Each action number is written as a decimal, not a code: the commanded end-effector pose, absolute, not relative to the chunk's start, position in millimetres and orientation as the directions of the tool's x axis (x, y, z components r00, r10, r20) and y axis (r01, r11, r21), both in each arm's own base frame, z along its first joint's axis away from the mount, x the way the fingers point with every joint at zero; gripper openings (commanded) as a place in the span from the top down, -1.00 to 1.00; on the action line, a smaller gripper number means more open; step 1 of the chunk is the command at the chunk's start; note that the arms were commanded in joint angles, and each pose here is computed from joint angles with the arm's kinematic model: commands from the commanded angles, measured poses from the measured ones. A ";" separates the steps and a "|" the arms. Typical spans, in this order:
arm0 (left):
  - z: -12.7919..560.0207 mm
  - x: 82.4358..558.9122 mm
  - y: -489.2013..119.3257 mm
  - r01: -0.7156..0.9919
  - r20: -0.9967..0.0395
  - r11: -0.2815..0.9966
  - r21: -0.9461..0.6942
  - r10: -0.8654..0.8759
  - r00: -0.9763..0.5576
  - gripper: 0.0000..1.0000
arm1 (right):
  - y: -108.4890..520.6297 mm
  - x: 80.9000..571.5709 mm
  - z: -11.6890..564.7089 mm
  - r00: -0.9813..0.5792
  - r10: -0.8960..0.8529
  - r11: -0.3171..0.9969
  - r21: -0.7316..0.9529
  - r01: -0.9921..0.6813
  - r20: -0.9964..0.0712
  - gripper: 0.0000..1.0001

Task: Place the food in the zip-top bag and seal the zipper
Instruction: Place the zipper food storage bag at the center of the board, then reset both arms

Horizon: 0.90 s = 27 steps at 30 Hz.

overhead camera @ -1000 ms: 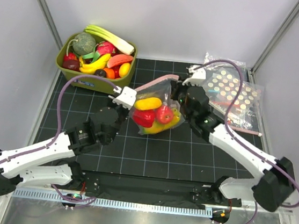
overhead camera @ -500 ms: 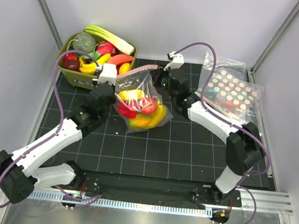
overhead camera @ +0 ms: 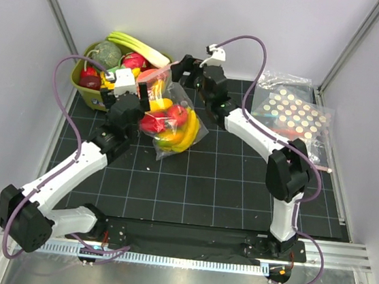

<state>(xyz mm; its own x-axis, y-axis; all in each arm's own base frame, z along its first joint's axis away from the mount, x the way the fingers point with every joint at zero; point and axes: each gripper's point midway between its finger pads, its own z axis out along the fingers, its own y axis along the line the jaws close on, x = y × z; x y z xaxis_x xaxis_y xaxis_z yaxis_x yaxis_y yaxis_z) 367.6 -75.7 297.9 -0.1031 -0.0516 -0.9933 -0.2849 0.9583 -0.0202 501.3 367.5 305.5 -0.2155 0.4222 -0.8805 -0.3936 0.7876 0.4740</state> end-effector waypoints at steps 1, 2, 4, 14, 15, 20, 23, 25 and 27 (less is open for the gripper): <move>340.9 363.6 -67.6 -0.330 -0.978 0.921 -0.207 -0.203 0.047 -0.75 | 343.8 501.2 334.3 -0.177 0.445 0.820 0.479 -0.312 -0.878 -0.96; 340.7 361.8 -69.5 -0.321 -0.975 0.921 -0.222 -0.218 0.050 -0.91 | 332.3 492.0 353.2 -0.138 0.438 0.830 0.459 -0.318 -0.888 -0.99; 344.6 358.4 -72.4 -0.298 -0.959 0.912 -0.283 -0.274 0.073 -1.00 | 312.4 482.1 346.4 -0.127 0.402 0.866 0.421 -0.270 -0.907 -0.99; 382.3 348.9 -108.8 -0.190 -0.871 0.861 -0.472 -0.489 -0.054 -1.00 | 199.4 400.6 331.0 -0.198 0.274 0.961 0.278 0.011 -0.941 -0.99; 388.9 345.2 -109.7 -0.174 -0.859 0.851 -0.495 -0.510 -0.051 -0.99 | 191.1 395.1 333.2 -0.176 0.291 0.956 0.291 0.026 -0.940 -0.99; 400.3 324.9 -99.5 -0.151 -0.845 0.838 -0.524 -0.534 -0.034 -0.99 | 161.4 355.5 330.9 -0.121 0.379 0.925 0.378 0.026 -0.918 -0.99; 394.1 307.3 -111.9 -0.060 -0.797 0.802 -0.595 -0.598 -0.088 -1.00 | 148.1 346.5 320.8 -0.119 0.417 0.908 0.410 0.083 -0.901 -0.99; 381.9 297.4 -123.2 0.005 -0.757 0.763 -0.646 -0.640 -0.129 -0.99 | 137.0 344.8 308.0 -0.110 0.422 0.903 0.406 0.143 -0.900 -0.99; 355.3 290.4 -141.1 0.061 -0.740 0.748 -0.661 -0.635 -0.219 -0.99 | 129.4 344.0 295.8 -0.105 0.451 0.882 0.424 0.208 -0.886 -0.99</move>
<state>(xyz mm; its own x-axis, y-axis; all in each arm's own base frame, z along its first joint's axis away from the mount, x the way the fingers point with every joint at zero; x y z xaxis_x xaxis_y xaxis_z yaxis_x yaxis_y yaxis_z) 301.1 -111.2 375.2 -0.1021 -0.5903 -0.8007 -0.0449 0.8068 -0.5891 344.3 148.5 303.6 -0.1583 0.3848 -0.9093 0.0875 0.9228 0.3752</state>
